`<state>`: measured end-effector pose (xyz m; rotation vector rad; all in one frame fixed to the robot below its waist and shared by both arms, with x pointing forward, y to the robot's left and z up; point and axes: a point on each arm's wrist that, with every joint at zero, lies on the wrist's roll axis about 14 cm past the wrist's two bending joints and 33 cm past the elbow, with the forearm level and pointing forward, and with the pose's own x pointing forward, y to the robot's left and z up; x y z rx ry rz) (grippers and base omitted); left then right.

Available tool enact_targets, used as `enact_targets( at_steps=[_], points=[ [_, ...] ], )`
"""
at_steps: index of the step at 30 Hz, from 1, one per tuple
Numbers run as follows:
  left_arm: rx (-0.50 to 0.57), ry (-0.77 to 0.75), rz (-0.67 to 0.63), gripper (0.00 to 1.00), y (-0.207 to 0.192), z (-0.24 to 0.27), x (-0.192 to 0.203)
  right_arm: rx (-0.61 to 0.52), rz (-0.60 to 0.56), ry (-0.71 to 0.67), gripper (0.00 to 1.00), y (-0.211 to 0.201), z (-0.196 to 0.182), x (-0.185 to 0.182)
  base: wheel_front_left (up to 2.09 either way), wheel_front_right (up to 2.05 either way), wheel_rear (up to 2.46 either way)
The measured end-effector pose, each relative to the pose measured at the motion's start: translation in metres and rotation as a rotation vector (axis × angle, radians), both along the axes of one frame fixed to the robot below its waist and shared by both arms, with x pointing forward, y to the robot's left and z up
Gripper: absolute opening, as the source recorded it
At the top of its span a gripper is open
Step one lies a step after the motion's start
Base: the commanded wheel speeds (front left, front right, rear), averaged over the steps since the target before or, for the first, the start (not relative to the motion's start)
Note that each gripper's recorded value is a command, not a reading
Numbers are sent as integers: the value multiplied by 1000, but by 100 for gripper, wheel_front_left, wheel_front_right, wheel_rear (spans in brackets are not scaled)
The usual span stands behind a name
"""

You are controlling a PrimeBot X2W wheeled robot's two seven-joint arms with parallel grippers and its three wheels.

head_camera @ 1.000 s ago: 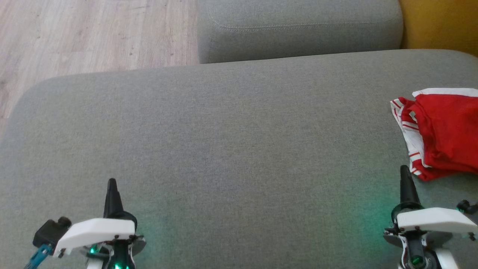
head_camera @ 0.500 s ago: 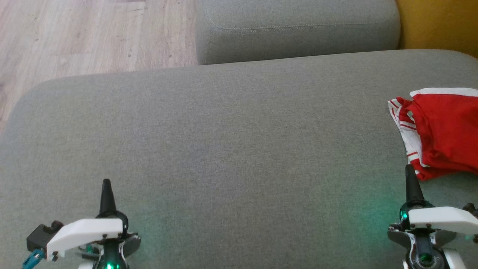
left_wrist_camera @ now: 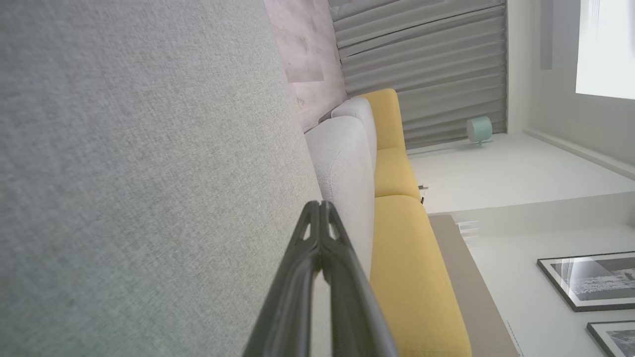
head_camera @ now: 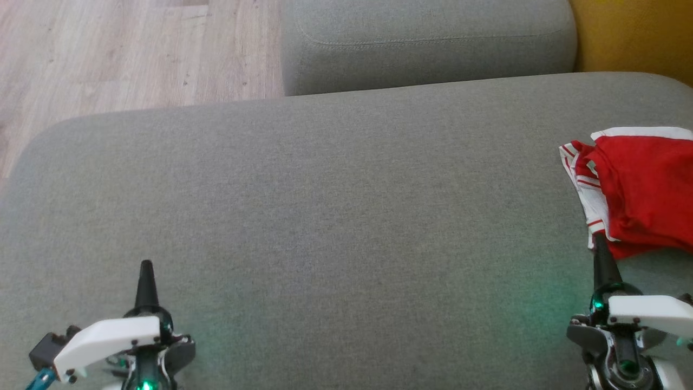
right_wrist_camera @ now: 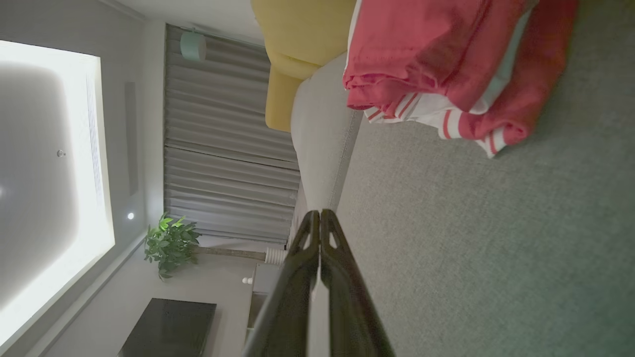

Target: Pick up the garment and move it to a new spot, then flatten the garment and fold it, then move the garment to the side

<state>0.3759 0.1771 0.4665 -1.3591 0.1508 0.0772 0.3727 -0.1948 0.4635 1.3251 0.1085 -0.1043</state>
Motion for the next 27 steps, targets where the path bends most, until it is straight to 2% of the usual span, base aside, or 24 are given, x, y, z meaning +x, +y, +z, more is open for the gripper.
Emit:
enact_targets(
  at_steps=[22, 27],
  points=[
    [-207, -61, 24, 0, 9, 14, 3, 242, -40, -43, 0, -10, 10, -1, 0, 0, 0],
    [-211, -62, 27, 0, 9, 14, 3, 250, -43, -47, 0, -11, 11, -1, 0, 0, 0]
  ],
)
